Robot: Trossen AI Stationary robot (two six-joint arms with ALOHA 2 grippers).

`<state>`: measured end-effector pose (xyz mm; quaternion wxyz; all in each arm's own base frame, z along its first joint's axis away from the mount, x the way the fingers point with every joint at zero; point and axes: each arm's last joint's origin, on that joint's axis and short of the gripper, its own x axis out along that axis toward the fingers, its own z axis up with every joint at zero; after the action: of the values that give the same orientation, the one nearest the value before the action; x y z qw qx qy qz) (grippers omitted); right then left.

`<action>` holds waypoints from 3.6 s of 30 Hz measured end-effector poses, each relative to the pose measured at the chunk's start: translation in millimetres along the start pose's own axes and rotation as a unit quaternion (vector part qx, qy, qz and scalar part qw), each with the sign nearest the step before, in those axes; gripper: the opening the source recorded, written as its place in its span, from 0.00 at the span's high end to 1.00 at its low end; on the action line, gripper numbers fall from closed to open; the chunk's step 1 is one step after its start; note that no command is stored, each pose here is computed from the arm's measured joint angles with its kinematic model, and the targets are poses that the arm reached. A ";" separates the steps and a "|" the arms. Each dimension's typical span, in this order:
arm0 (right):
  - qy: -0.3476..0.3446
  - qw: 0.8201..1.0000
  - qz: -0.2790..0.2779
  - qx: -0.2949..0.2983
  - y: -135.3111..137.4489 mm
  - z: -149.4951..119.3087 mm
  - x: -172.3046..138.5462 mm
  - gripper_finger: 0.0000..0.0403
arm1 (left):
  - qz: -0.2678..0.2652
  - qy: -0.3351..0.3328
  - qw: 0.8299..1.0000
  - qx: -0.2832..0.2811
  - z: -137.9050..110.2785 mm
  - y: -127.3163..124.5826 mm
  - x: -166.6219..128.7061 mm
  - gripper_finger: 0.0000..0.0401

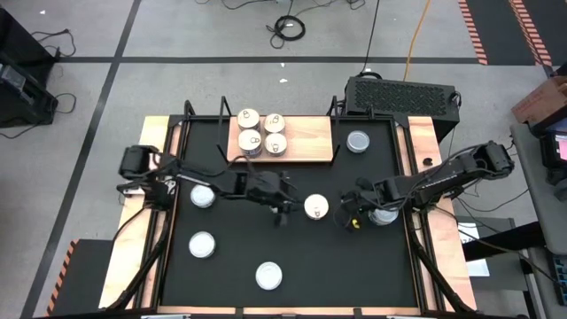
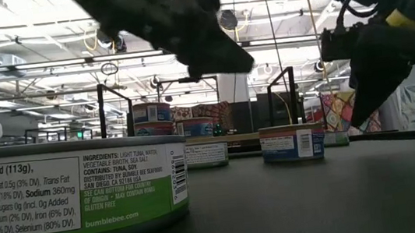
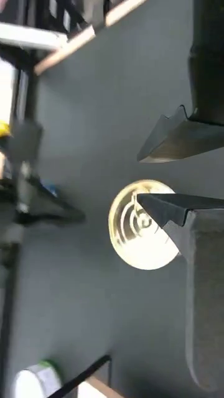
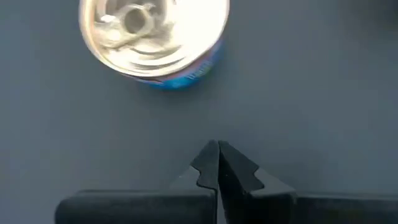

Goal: Stack canned seafood by type on shelf
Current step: Stack the blue tuna can on top of the blue tuna can on the shelf

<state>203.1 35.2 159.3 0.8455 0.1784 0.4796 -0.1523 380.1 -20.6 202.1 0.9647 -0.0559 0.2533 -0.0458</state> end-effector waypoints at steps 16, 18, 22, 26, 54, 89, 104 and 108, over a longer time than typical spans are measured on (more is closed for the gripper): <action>-0.072 0.991 -0.039 -0.110 5.6 5.6 -1.6 1.00 | -0.005 0.088 0.991 -0.103 32.3 41.8 1.8 0.71; -0.069 0.990 -0.041 -0.114 5.3 5.1 -1.6 1.00 | -0.008 0.086 0.988 -0.125 33.1 46.4 1.1 0.66; -0.061 0.988 -0.045 -0.135 5.5 2.8 -1.7 1.00 | 0.009 0.089 0.976 -0.200 26.9 58.0 8.2 0.54; -0.056 0.985 -0.049 -0.155 6.3 0.6 -2.0 1.00 | 0.012 0.063 0.957 -0.283 24.9 65.9 18.3 0.44; -0.074 0.976 -0.033 -0.204 19.7 -5.8 -5.5 1.00 | 0.054 0.076 0.953 -0.287 -6.6 51.6 56.6 0.39; -0.074 0.980 -0.029 -0.180 19.9 -5.8 -5.5 1.00 | 0.064 0.111 0.953 -0.275 -27.0 45.4 71.0 0.43; -0.074 0.980 -0.029 -0.180 19.9 -5.8 -5.5 1.00 | 0.043 0.118 0.952 -0.280 -26.2 46.6 70.2 0.78; -0.074 0.980 -0.029 -0.180 19.9 -5.8 -5.5 1.00 | 0.029 0.118 0.951 -0.286 -25.2 51.2 69.5 0.91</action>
<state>204.6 56.0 164.3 0.8923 -0.0022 0.4400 -0.1007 431.0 19.7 140.0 0.8725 -0.3163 0.3690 0.0502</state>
